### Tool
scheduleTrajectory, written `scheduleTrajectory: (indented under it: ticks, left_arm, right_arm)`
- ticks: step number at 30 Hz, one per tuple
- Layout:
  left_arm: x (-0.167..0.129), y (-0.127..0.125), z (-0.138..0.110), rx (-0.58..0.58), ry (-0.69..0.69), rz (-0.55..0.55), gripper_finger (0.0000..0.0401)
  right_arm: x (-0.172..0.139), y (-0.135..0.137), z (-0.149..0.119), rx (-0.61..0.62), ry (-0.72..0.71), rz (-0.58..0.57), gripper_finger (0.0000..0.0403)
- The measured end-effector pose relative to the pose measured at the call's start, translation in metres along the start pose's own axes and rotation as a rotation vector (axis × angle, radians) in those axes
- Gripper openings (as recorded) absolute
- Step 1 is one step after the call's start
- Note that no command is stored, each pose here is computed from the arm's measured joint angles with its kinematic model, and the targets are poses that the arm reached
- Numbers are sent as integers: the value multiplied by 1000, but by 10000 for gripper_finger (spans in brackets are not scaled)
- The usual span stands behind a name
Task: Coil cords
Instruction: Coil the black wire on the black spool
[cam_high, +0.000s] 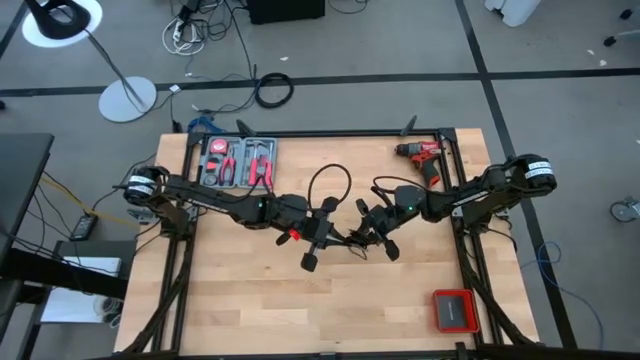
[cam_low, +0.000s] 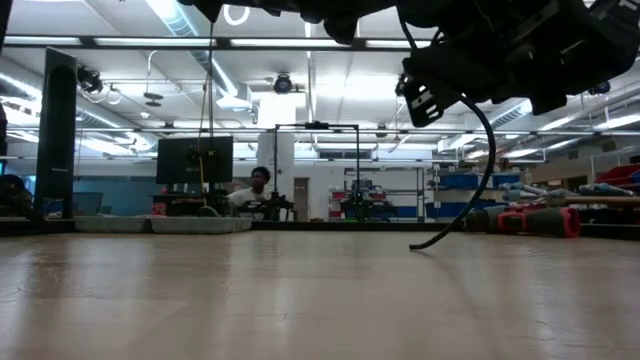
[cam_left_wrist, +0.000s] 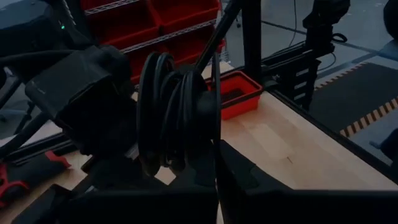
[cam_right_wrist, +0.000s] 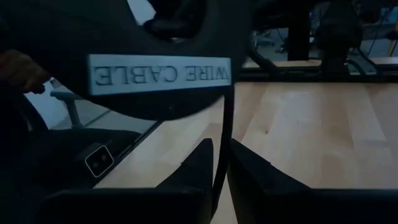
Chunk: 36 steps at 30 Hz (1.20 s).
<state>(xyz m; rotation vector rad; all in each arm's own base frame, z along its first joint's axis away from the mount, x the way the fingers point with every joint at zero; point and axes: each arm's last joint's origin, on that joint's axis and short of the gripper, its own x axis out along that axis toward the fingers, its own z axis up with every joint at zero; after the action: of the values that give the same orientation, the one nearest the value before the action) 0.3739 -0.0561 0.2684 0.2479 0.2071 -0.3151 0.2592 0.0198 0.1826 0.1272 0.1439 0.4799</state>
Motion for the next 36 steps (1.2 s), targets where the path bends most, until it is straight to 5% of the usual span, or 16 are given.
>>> scheduleTrajectory:
  ticks: [20,36]
  left_arm:
    - [-2,-12,9,19,-9,47,0]
    - [-5,-12,8,15,23,62,0]
  right_arm:
    - [0,2,-3,83,19,19,38]
    - [-19,7,-33,215,63,-13,55]
